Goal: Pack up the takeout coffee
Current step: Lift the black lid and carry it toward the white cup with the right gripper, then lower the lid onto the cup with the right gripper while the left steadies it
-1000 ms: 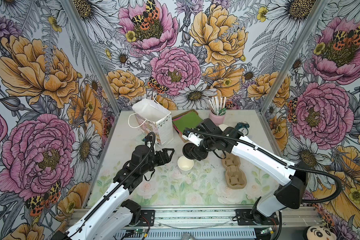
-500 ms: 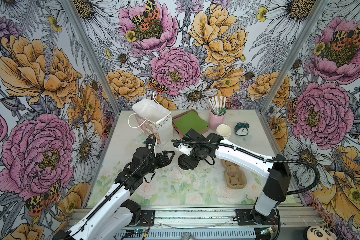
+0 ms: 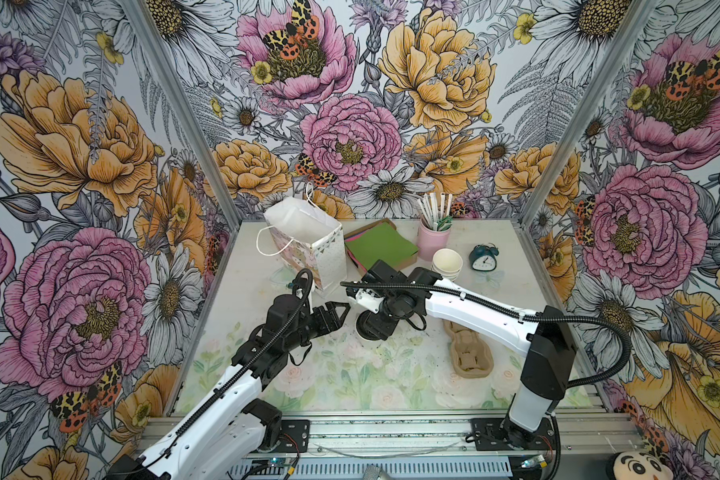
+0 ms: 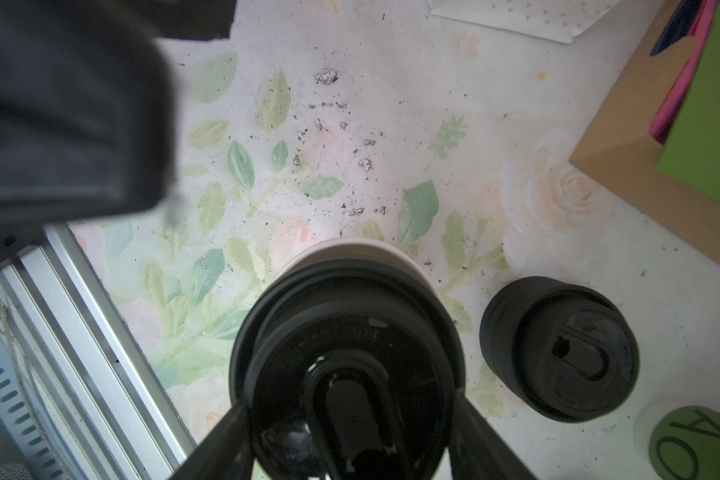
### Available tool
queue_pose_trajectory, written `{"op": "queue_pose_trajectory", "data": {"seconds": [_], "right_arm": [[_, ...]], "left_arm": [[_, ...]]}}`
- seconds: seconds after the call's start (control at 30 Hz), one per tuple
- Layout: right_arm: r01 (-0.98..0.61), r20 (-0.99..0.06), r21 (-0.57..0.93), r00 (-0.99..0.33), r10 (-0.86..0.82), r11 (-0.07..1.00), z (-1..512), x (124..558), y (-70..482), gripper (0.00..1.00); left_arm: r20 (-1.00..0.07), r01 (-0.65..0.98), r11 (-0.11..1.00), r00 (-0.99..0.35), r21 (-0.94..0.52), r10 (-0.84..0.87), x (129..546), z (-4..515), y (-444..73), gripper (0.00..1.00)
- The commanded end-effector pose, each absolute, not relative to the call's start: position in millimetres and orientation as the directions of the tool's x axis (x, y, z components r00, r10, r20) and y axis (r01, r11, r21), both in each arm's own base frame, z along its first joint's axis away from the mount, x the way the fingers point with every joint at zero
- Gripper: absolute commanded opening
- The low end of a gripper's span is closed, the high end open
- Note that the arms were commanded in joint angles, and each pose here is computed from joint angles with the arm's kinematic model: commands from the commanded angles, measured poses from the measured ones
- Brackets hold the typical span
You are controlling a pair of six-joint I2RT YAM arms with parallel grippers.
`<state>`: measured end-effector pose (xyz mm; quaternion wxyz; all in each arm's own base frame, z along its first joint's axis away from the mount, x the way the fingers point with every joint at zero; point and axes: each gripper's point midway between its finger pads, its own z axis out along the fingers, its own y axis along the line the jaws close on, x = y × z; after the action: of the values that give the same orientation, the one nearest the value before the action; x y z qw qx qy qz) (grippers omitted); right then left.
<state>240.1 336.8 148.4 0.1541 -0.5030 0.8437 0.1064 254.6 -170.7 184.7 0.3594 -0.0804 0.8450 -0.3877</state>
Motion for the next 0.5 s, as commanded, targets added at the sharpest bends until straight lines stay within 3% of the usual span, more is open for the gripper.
{"op": "queue_pose_trajectory", "data": {"seconds": [0.0,0.47], "right_arm": [[-0.873,-0.371,0.012,-0.456,-0.809,0.487,142,247,340,0.57],[-0.876,-0.364,0.016,-0.454,-0.813,0.482,135,245,340,0.58]], "left_arm": [[-0.544,0.147,0.676,-0.724,-0.722,-0.424,256,184,-171,0.79],[-0.522,0.143,0.671,-0.750,-0.728,-0.406,257,171,-181,0.78]]}}
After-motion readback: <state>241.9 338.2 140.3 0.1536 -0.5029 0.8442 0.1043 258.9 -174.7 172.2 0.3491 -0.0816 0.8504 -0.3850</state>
